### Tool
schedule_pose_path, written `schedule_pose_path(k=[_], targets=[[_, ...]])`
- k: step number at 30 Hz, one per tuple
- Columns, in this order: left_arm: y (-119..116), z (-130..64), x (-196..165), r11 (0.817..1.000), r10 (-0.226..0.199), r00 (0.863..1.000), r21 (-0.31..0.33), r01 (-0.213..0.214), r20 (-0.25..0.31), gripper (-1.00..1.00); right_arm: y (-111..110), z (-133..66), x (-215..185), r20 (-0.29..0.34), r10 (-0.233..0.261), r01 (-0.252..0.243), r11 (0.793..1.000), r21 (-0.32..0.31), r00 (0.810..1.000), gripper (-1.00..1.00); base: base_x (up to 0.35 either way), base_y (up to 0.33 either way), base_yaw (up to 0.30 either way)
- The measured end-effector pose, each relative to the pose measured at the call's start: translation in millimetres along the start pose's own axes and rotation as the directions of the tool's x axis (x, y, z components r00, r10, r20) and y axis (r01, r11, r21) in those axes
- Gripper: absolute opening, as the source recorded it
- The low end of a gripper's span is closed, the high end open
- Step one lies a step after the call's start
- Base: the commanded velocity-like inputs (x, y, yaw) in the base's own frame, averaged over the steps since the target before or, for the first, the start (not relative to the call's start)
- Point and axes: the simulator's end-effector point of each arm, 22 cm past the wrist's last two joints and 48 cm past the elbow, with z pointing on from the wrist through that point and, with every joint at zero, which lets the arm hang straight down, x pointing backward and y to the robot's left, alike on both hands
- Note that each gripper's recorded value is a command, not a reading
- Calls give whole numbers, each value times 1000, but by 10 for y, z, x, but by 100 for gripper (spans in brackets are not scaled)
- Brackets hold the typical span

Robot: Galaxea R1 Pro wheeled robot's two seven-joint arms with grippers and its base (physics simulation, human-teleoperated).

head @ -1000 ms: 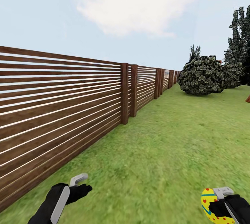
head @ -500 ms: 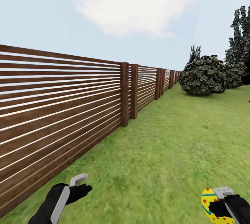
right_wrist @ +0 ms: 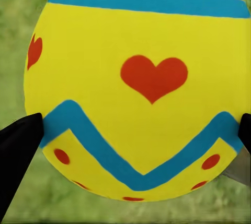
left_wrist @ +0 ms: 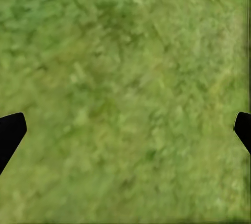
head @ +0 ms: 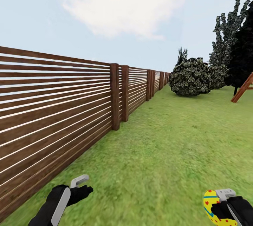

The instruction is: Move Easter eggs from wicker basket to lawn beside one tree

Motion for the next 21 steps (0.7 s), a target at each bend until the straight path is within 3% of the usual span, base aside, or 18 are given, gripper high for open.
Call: schedule_pose_path(k=[12,21], targets=[[-5,-11,-54,1000,-2,1000,1,2,23,100,1,-9,-10,3,1,-1,1000,0,1000,-100,0,0,-258],[-15,-9,-50,1000,-1,1000,2,1,22,100,2,-6,-5,2,-1,1,1000,0,1000,-100,0,0,-178]])
